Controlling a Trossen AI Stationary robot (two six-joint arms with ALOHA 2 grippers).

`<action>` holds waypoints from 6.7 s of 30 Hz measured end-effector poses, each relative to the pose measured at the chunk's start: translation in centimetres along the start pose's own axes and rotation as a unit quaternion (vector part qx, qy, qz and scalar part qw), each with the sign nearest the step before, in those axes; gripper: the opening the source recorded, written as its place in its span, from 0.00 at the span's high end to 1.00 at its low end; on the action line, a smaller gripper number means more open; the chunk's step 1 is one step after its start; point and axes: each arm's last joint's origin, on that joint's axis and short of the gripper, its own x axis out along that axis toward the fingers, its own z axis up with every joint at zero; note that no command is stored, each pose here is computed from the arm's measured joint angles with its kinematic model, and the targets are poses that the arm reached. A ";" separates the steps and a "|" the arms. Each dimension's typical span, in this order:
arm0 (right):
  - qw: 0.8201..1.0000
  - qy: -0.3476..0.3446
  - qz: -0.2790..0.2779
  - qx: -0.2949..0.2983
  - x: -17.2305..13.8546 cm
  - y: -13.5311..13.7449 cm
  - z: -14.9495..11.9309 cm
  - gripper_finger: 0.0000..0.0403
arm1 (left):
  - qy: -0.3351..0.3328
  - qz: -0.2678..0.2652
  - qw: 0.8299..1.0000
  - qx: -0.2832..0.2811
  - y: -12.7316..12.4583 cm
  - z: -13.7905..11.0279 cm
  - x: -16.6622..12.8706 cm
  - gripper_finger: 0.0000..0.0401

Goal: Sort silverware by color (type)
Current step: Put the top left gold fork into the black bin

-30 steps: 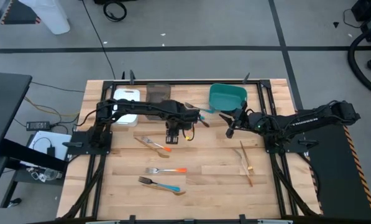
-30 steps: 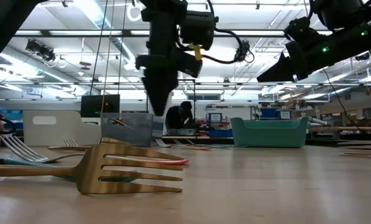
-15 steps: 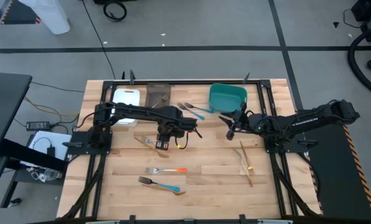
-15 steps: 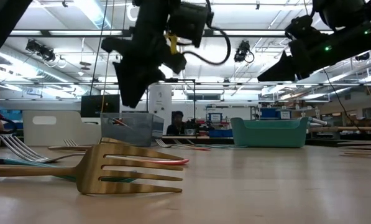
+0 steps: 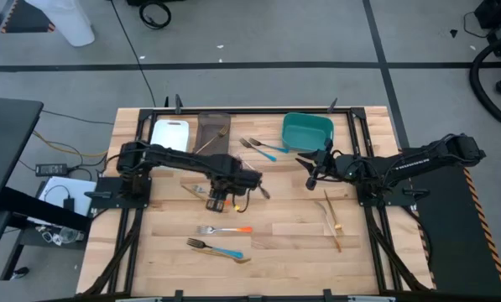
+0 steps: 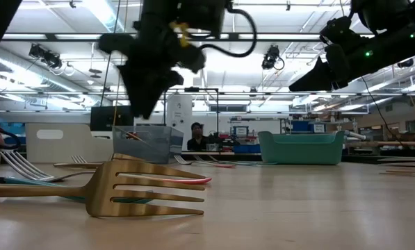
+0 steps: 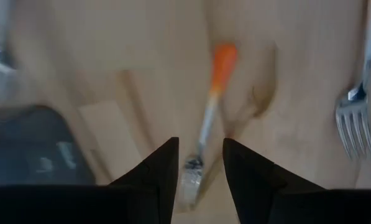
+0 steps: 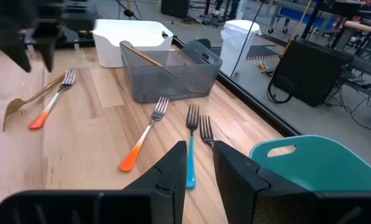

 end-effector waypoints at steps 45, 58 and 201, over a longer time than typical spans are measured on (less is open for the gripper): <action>1.000 0.002 0.000 0.014 0.0 0.0 0.0 0.78 | -0.067 0.023 0.997 -0.036 -4.5 -6.8 7.4 0.80; 1.000 0.000 0.000 0.019 0.0 0.0 0.0 0.78 | -0.082 0.019 0.996 -0.016 -4.6 -7.2 6.5 0.81; 1.000 -0.002 0.000 0.014 0.0 0.0 0.0 0.78 | -0.102 -0.020 0.942 -0.320 17.7 -8.9 -2.1 0.61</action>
